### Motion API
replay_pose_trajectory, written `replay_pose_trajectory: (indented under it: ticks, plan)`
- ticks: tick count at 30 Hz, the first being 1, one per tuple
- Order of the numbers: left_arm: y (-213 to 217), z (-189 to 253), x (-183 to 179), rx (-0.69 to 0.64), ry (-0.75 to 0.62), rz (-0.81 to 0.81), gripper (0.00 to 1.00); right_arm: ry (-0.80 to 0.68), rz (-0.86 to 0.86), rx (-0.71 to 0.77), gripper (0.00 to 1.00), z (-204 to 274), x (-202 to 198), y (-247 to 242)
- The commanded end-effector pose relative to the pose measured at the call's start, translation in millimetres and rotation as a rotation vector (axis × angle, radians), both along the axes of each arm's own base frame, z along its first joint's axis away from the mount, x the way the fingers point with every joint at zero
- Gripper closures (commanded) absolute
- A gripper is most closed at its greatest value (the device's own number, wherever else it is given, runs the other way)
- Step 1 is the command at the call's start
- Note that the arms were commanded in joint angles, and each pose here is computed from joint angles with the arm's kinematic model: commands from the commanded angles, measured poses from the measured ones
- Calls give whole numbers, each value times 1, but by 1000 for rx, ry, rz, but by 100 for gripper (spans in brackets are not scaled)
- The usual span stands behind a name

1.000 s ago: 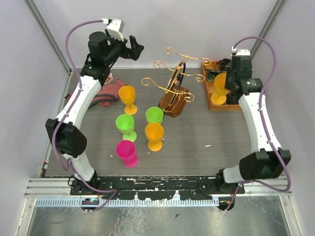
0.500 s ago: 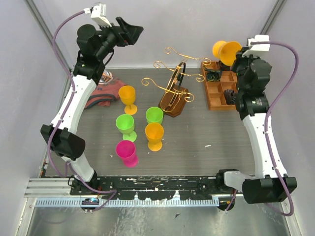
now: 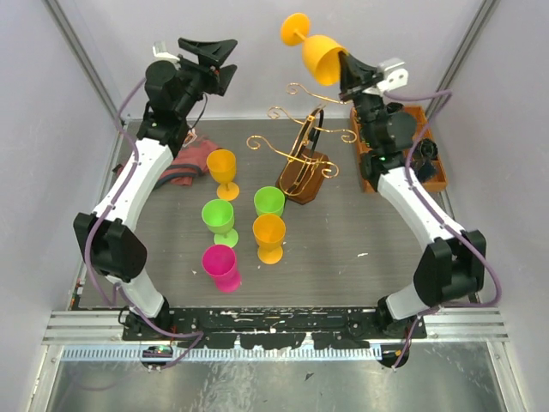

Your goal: Place the wine glass upside down on the wine glass rack

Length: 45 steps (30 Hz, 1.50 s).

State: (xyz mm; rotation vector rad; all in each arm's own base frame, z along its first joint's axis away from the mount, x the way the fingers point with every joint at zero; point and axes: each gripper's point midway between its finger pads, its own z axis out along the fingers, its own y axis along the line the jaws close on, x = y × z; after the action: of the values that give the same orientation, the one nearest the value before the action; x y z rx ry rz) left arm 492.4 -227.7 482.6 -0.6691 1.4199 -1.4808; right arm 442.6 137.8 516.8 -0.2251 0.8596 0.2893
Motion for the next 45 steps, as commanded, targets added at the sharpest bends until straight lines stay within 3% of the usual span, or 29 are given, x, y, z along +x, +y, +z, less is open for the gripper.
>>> replay_pose_trajectory:
  ticks: [1, 19, 26, 45]
  plan:
    - [5, 38, -18, -339, 38, -84, 19, -275, 79, 42, 99, 52, -34, 25]
    - [-17, 20, -30, -296, 110, -91, 24, -244, 248, -12, 99, 24, -18, 114]
    - [-16, 16, -25, -279, 105, -65, 33, -229, 267, -18, 99, 15, -20, 126]
    - [-4, 4, -6, -237, 101, 35, 47, -216, 289, -43, 99, 1, -32, 136]
